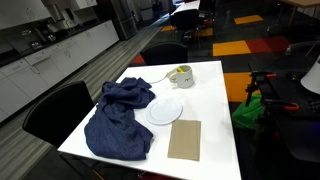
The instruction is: Pick the marker from the cup and place it on the table
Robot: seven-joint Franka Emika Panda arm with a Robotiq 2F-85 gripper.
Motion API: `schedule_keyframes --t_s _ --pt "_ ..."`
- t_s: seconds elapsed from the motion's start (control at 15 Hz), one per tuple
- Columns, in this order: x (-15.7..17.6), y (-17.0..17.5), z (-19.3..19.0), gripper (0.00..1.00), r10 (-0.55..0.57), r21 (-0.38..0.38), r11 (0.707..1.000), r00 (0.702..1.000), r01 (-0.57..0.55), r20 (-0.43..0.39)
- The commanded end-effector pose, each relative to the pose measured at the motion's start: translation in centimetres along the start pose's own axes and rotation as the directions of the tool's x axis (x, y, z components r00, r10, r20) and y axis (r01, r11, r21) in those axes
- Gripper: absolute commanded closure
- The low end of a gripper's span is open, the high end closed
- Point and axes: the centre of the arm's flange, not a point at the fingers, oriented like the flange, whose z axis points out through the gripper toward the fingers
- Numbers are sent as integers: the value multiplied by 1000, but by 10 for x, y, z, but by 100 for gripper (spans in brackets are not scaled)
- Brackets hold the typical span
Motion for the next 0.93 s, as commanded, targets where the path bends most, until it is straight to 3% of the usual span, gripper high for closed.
schedule_keyframes --t_s 0.0,0.47,0.87 --pt "22 28 16 0 132 -9 991 988 -133 -80" --pt "52 58 82 0 207 19 978 962 -207 -178" --pt "49 55 146 0 227 36 974 958 -224 -174"
